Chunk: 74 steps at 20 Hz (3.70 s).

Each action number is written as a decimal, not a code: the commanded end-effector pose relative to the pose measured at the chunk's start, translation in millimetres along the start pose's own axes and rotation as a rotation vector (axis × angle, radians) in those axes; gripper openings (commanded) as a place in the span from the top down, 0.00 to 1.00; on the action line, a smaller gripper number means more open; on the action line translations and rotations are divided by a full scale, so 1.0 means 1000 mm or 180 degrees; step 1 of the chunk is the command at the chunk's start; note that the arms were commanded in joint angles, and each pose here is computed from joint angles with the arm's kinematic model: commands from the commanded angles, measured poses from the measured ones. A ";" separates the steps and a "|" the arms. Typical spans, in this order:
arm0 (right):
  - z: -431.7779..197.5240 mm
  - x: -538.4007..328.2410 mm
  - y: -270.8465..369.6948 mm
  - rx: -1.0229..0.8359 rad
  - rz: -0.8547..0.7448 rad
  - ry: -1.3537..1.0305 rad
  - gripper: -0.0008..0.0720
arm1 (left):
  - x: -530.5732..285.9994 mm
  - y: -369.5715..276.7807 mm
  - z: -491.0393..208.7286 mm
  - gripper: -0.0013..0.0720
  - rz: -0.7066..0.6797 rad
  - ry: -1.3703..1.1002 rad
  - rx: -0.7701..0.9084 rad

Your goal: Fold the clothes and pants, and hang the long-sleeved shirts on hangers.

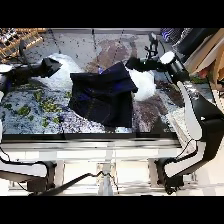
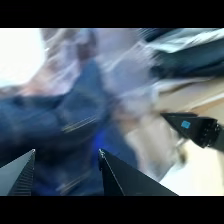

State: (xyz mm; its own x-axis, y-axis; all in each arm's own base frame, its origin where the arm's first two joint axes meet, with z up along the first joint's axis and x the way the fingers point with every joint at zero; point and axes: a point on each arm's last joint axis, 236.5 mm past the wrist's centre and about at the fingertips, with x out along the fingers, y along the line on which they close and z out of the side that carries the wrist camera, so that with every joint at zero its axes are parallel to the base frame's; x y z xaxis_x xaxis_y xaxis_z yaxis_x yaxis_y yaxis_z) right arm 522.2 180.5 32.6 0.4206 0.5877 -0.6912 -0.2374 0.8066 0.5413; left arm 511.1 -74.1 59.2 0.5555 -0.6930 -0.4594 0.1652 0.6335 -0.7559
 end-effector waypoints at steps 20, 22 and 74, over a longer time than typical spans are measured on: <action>-0.196 0.023 -0.056 0.0566 -0.0329 0.0769 0.95 | 0.020 0.055 -0.143 0.41 0.0683 0.1671 0.0677; -0.152 0.015 -0.066 0.0481 -0.0412 0.0427 0.94 | 0.014 0.054 -0.149 0.41 0.0645 0.1773 0.0635; -0.111 -0.505 0.309 -0.2129 0.0257 -0.2678 0.94 | -0.317 -0.467 -0.096 0.97 -0.1822 -0.1378 0.2477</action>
State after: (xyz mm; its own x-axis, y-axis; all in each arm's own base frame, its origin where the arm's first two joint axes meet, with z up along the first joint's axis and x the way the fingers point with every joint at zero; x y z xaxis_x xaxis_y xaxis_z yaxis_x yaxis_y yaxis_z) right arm 182.4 159.4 423.1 0.7222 0.6688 -0.1765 -0.6641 0.7418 0.0935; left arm 246.6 -170.0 468.2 0.4516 -0.8852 0.1117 0.8509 0.3896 -0.3525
